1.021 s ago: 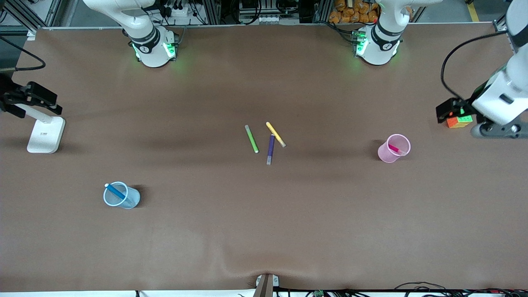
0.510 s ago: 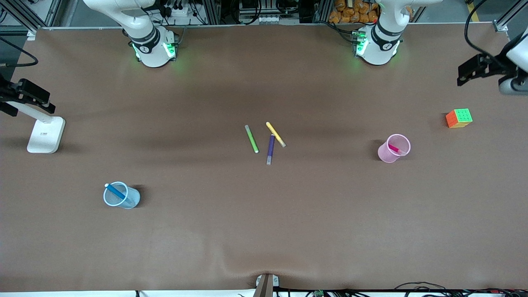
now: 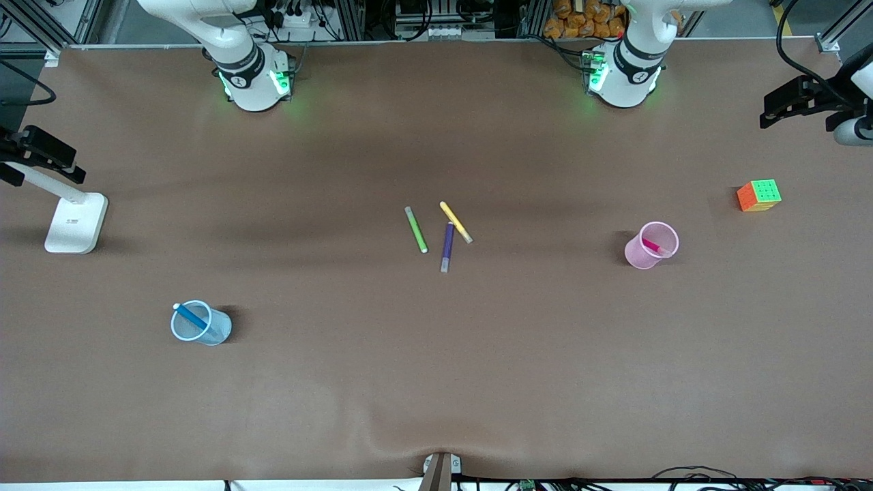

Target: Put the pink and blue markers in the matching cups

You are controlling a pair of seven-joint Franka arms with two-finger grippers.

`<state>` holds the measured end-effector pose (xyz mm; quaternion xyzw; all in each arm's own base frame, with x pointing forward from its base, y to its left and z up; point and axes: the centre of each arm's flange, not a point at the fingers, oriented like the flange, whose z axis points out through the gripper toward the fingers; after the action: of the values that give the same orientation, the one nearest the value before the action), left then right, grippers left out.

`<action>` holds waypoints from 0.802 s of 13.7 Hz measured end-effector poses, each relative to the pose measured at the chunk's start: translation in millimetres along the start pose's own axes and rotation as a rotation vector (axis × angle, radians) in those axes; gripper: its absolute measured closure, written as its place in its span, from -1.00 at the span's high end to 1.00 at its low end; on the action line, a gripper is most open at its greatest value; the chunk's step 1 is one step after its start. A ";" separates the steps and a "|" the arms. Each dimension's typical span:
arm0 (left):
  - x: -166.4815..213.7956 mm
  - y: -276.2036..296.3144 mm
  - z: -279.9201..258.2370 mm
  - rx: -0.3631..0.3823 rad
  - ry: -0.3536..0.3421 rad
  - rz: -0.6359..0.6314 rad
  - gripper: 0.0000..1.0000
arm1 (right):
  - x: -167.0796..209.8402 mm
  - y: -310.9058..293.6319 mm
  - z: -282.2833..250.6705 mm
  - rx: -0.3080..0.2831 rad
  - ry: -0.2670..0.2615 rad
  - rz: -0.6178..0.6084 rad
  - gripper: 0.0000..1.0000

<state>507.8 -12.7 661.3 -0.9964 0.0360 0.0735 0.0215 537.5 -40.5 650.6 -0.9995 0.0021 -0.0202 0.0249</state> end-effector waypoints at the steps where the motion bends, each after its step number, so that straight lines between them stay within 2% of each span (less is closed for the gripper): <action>1: 0.8 0.6 -0.3 0.000 0.005 -0.009 1.00 | -2.3 0.1 -0.5 0.001 0.000 0.004 1.00; 11: 7.0 1.2 5.2 0.000 -0.001 -0.060 1.00 | -3.8 -0.1 -1.5 0.002 0.011 0.005 1.00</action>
<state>513.8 -14.1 655.1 -0.9970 0.0060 0.0734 0.0239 533.6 -40.5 652.0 -0.9993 0.0048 -0.0256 0.0258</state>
